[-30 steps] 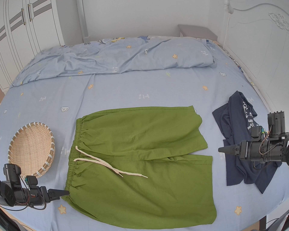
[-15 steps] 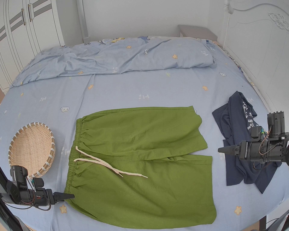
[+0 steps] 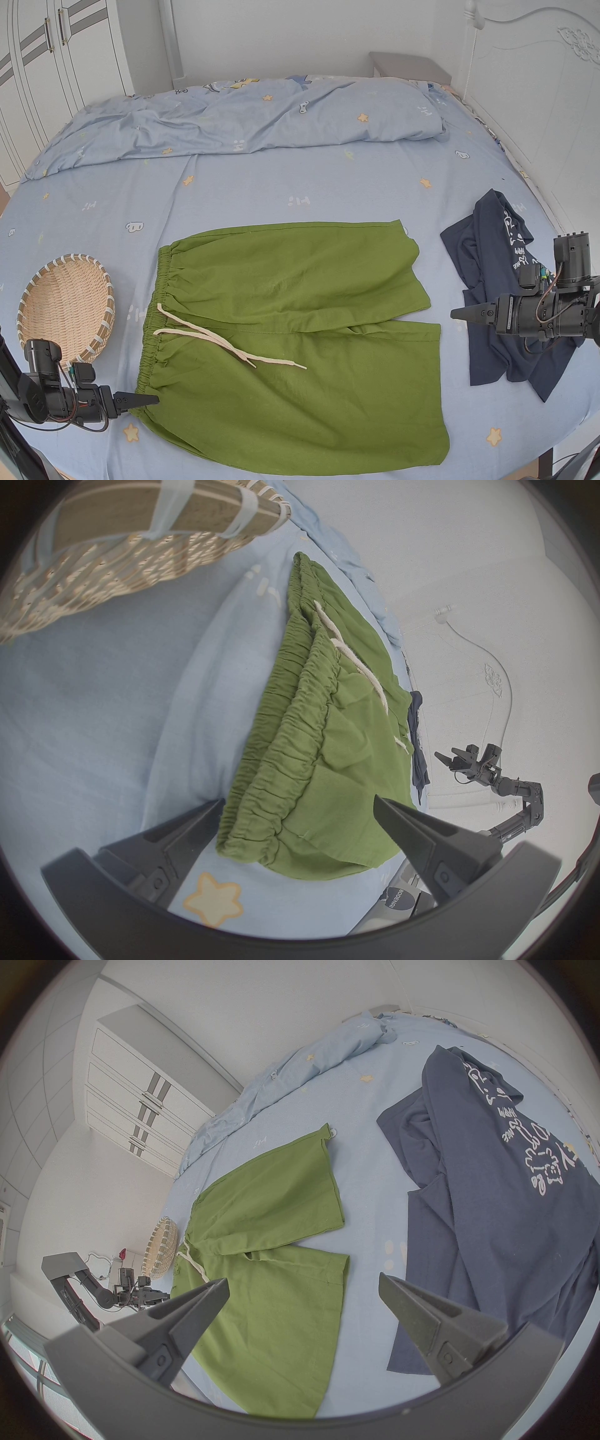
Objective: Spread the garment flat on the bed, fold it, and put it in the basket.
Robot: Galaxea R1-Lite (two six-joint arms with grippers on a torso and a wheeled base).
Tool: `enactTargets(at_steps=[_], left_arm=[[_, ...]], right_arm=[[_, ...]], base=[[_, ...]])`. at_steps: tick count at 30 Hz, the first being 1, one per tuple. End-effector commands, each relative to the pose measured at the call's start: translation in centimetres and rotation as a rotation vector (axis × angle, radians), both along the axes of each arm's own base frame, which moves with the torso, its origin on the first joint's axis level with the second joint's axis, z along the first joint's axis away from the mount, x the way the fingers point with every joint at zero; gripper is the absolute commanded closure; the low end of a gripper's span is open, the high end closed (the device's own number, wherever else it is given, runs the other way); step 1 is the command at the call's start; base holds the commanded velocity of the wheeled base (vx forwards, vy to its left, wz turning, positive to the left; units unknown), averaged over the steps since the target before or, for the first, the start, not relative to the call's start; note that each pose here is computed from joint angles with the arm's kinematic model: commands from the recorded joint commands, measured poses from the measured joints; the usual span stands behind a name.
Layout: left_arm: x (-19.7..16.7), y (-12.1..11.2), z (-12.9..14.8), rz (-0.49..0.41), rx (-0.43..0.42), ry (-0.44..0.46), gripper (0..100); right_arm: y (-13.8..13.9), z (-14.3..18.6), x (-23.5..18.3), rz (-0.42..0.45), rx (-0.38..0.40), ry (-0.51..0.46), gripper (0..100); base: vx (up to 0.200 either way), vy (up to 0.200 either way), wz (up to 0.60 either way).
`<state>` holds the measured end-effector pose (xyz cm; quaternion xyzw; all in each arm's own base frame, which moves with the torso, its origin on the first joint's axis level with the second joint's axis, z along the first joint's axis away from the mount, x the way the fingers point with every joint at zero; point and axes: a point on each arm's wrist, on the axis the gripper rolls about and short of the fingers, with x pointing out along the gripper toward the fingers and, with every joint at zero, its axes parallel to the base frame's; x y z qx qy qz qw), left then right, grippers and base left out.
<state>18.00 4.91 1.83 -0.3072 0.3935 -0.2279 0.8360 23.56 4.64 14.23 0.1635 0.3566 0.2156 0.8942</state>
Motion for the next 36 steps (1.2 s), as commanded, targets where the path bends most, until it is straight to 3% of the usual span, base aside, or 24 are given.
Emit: enactTargets(at_steps=[1,2,3,14,18,20,21,23,29,36], left_arm=[[0.0,-0.2,-0.1,-0.009,-0.008,0.007,0],[0.0,-0.2,-0.1,-0.008,-0.007,0.009,0],[-0.1,-0.2,-0.1,-0.005,-0.008,0.011,100],[-1.4,0.3,0.4,0.042,-0.013,0.002,100],[-2.5,1.0,0.3,0.076,-0.068,0.002,100],[-2.5,1.0,0.3,0.076,-0.068,0.002,100],[-2.6,1.4,0.5,0.091,-0.079,-0.018,100],[-2.6,1.4,0.5,0.092,-0.078,-0.019,100],[-2.5,1.5,0.4,0.092,-0.079,-0.018,100],[-2.4,1.5,0.4,0.091,-0.081,-0.017,100]], right_arm=[[0.0,-0.1,0.1,0.001,0.0,0.002,0],[0.0,-0.1,0.1,0.001,0.0,0.002,0],[0.0,-0.1,0.1,0.002,0.001,0.002,0],[0.0,-1.0,-0.3,0.003,-0.007,0.041,0],[0.1,-3.1,-2.0,0.022,-0.021,0.131,0],[0.1,-3.1,-2.0,0.022,-0.021,0.131,0],[-0.2,-5.4,-4.4,0.032,-0.039,0.237,0],[-0.3,-6.2,-5.3,0.037,-0.044,0.272,0],[-0.8,-8.1,-9.6,0.105,0.018,0.339,0],[-0.2,-9.0,-11.3,0.21,0.046,0.403,0]], base=[[0.0,0.0,0.0],[0.0,0.0,0.0],[0.0,0.0,0.0],[0.0,0.0,0.0],[0.0,0.0,0.0],[0.0,0.0,0.0],[0.0,0.0,0.0],[0.0,0.0,0.0],[0.0,0.0,0.0],[0.0,0.0,0.0]])
